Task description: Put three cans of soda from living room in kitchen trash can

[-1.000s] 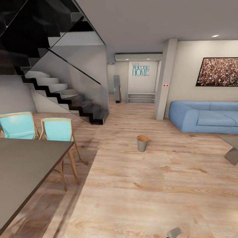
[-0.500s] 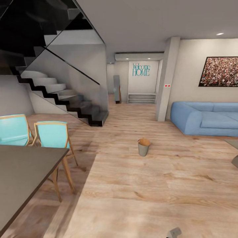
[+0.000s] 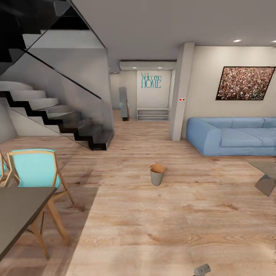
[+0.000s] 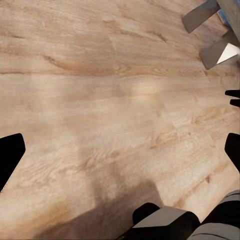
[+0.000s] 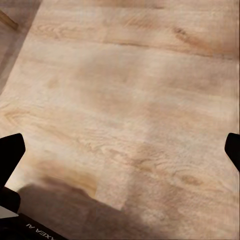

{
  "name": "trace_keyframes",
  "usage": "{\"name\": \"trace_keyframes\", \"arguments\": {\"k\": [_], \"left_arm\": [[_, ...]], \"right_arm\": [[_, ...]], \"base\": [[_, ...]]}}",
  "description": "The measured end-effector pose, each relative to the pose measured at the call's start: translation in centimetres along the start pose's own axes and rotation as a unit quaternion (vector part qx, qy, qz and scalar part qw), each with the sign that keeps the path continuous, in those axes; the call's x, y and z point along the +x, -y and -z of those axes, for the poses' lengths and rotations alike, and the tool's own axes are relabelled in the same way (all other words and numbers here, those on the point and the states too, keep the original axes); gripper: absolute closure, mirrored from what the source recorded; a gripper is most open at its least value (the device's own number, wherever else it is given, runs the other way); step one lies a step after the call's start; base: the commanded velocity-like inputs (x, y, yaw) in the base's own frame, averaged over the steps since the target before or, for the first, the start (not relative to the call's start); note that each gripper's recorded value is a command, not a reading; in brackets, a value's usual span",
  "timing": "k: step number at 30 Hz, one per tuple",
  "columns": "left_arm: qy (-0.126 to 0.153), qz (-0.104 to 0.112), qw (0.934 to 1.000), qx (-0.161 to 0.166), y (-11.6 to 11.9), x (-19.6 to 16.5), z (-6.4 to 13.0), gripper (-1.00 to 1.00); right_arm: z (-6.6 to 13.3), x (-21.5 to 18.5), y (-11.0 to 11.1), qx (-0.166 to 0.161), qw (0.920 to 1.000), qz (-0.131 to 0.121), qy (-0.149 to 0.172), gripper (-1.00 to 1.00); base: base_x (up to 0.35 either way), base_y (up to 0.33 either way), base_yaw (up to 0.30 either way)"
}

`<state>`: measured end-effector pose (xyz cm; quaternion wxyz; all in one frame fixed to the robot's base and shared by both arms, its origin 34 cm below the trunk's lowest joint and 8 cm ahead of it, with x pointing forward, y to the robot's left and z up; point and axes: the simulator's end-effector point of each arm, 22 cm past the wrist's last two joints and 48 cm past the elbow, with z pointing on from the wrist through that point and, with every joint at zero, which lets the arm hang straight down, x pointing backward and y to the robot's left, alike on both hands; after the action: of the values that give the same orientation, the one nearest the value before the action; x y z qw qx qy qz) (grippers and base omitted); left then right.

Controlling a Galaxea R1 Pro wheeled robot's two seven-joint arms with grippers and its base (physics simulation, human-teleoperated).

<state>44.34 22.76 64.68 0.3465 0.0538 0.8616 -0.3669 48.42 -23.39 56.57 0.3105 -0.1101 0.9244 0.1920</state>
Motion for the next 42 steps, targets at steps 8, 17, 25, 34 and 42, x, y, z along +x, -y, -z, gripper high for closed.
{"name": "trace_keyframes", "arguments": {"k": [8, 17, 25, 34, 42], "left_arm": [[0.000, 0.000, 1.0000, 0.000, 0.00, 0.00, 0.00, -1.00], [-0.001, 0.001, 1.0000, 0.000, 0.00, 0.07, 0.00, -1.00], [-0.001, 0.001, 1.0000, 0.000, 0.00, 0.09, 0.00, -1.00], [-0.001, 0.001, 1.0000, 0.000, -0.01, 0.09, -0.01, -1.00], [-0.001, 0.001, 1.0000, 0.000, 0.00, 0.08, -0.01, -1.00]], "right_arm": [[0.00, 0.00, 0.00, 0.000, 1.0000, 0.000, 0.000, -1.00], [0.00, 0.00, 0.00, 0.000, 1.0000, 0.000, 0.000, -1.00], [0.00, 0.00, 0.00, 0.000, 1.0000, 0.000, 0.000, -1.00], [0.00, -0.01, 0.00, 0.000, 1.0000, 0.000, 0.000, -1.00], [0.00, 0.00, 0.00, 0.000, 1.0000, 0.000, 0.000, -1.00]], "base": [[0.346, -0.001, -0.101], [0.346, 0.000, -0.006], [0.346, 0.000, -0.001], [0.346, 0.000, 0.000], [0.346, 0.000, 0.000]]}}
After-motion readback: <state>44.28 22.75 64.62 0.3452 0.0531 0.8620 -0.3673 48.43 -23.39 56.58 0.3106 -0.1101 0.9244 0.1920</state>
